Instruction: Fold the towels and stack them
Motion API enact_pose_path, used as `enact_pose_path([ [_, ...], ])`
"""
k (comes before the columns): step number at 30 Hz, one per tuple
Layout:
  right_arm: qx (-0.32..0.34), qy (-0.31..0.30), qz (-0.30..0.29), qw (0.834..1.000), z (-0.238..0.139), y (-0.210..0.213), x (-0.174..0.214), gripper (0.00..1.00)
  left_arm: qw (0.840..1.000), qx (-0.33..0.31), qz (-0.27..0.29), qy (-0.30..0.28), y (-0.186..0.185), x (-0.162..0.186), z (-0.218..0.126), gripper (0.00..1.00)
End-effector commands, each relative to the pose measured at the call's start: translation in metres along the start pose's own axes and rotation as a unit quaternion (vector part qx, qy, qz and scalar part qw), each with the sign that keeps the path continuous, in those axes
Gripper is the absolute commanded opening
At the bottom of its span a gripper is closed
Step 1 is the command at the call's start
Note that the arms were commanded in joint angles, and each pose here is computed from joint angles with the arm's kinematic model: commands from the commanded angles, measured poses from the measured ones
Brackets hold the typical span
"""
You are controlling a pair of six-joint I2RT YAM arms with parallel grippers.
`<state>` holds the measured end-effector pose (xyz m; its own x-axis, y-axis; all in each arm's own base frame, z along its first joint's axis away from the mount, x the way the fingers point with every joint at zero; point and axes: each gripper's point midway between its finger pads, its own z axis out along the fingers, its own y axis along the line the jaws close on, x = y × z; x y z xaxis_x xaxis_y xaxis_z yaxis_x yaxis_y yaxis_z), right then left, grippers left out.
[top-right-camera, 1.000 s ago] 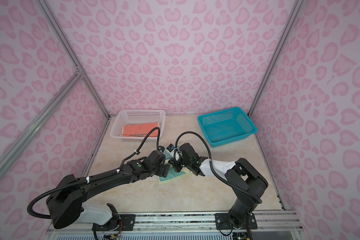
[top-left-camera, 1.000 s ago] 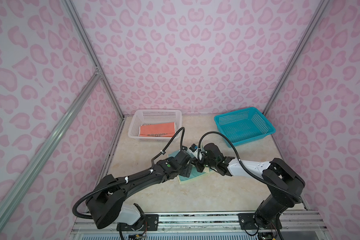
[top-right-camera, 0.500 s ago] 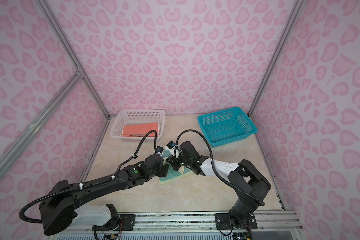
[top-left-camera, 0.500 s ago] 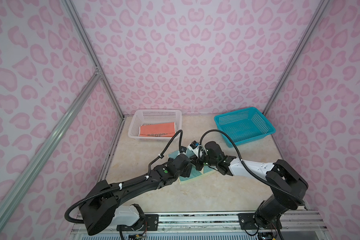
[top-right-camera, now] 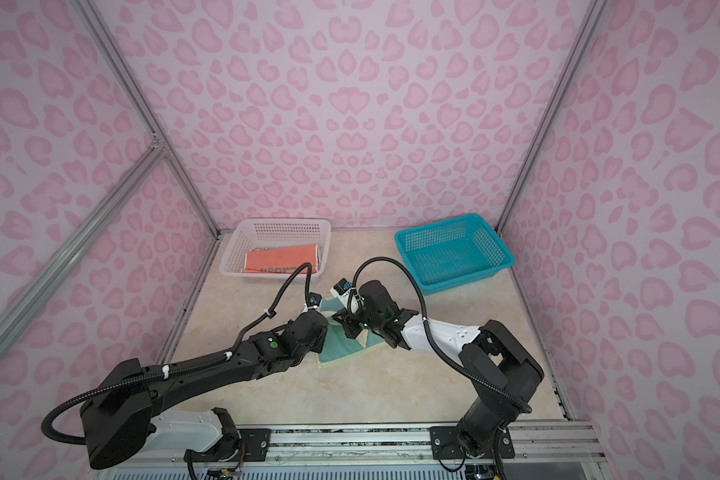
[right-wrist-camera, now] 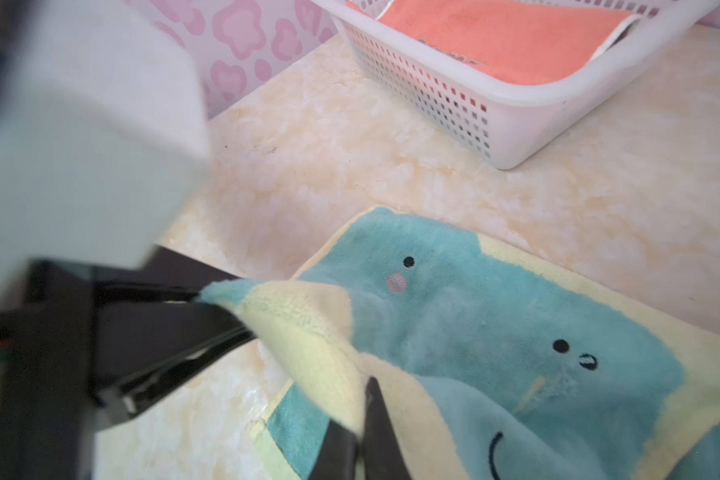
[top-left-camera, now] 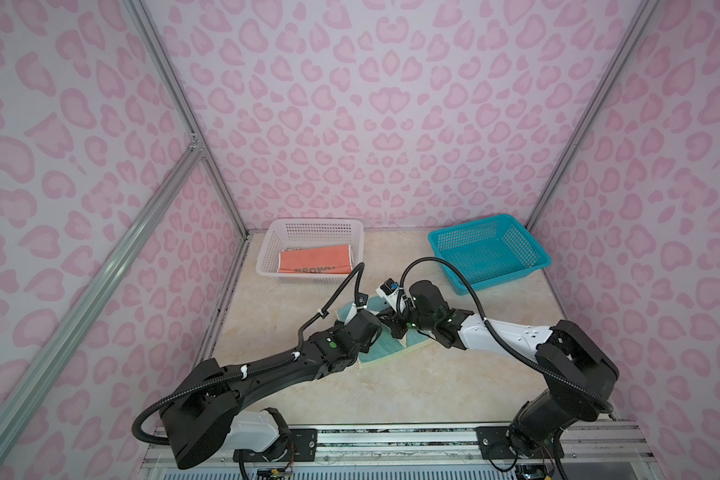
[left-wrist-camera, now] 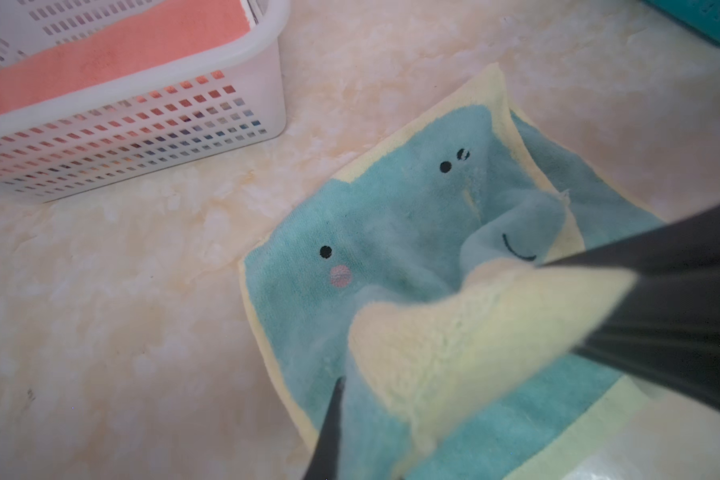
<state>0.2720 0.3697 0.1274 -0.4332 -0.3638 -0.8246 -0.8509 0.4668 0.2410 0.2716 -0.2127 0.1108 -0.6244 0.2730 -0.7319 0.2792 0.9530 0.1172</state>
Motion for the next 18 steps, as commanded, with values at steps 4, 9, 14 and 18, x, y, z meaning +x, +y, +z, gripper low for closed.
enact_pose_path([
  [4, 0.050, 0.052, 0.012, 0.997, 0.016, -0.024, 0.036, 0.16, 1.000, -0.001, 0.000, -0.016, 0.001, -0.013, -0.005, 0.03],
  [9, 0.075, 0.078, 0.026, 0.994, 0.023, -0.036, 0.058, 0.21, 1.000, -0.004, 0.001, -0.006, 0.002, -0.015, -0.004, 0.03],
  [14, 0.102, 0.109, 0.032, 0.988, 0.016, -0.044, 0.078, 0.23, 1.000, -0.013, -0.007, -0.002, 0.008, -0.019, -0.005, 0.03],
  [18, 0.117, 0.126, 0.030, 0.985, 0.008, -0.048, 0.090, 0.24, 1.000, -0.019, -0.020, -0.001, 0.016, -0.023, -0.006, 0.03],
])
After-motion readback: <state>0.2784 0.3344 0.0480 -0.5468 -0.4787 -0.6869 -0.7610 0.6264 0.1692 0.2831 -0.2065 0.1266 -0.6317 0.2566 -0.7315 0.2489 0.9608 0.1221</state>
